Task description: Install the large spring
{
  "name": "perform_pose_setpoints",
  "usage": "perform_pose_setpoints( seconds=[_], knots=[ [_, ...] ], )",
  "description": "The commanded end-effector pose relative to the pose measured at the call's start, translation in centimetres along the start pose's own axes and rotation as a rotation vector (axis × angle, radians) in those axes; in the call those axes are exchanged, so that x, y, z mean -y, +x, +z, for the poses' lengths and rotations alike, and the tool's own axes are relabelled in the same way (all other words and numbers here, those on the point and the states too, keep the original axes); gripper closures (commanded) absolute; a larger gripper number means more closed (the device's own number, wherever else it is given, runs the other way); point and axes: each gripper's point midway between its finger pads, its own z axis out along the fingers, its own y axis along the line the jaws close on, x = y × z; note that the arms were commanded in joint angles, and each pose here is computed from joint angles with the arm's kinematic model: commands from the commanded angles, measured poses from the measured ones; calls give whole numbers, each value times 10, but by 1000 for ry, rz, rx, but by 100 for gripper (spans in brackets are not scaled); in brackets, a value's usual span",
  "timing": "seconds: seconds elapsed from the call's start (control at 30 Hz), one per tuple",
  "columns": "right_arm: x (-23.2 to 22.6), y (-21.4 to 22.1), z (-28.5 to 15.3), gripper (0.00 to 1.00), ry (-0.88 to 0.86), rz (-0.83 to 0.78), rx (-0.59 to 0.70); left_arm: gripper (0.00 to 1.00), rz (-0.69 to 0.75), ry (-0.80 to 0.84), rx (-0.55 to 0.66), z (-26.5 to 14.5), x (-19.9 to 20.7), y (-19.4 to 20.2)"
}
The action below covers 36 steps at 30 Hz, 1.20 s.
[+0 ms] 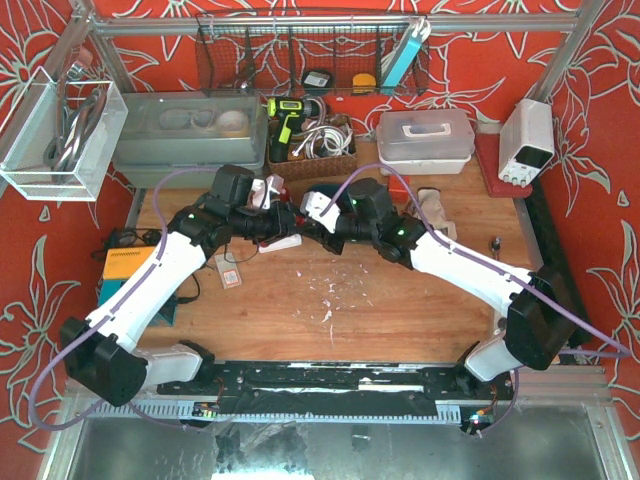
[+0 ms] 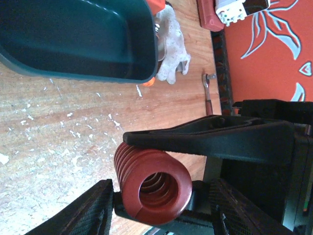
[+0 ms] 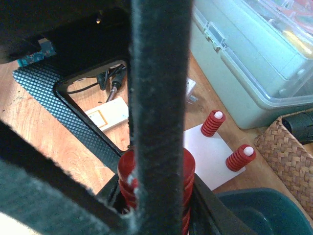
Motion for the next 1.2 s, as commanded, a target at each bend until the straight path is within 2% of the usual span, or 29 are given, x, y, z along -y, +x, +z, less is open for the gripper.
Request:
perform_pose_setpoints(
  seconds=[0.0, 0.2, 0.27, 0.33, 0.47, 0.5, 0.6, 0.7, 0.8, 0.9, 0.97, 1.0, 1.17],
  knots=[
    [-3, -19, -3, 100, 7, -58, 46, 44, 3, 8, -15, 2, 2, 3],
    [-11, -18, -3, 100, -6, -80, 34, 44, 12, -7, -2, 3, 0, -1],
    [-13, -18, -2, 100, -6, -83, 31, 48, 14, -8, -2, 3, 1, -2],
    [-12, -17, -1, 100, -3, -77, 25, 54, 14, -2, -7, 3, 2, -1],
    [-8, -16, 1, 100, 17, -58, 12, 78, 15, -6, -19, 1, 1, 3],
    [-7, -15, 1, 100, 20, -53, 8, 81, 17, -17, -18, 1, -1, 3],
    [-6, -8, 3, 83, 27, -37, -10, 93, 17, -64, -10, 1, -10, 3],
    [-7, -1, 1, 61, 37, -21, -38, 100, 28, -89, 11, 2, -15, -2],
    [-3, 4, -10, 44, 89, 27, -54, 100, 50, -127, 43, 3, -19, -11],
    [5, 18, -30, 27, 204, 179, -64, 100, 75, -185, 86, 3, -28, -23],
    [2, 31, -43, 5, 244, 275, -61, 100, 90, -245, 118, 4, -39, -29],
    [2, 38, -52, 2, 274, 339, -63, 100, 95, -279, 135, 4, -47, -32],
    [3, 80, -100, 1, 459, 497, -155, 100, 107, -431, 199, 11, -79, -48]
  ],
)
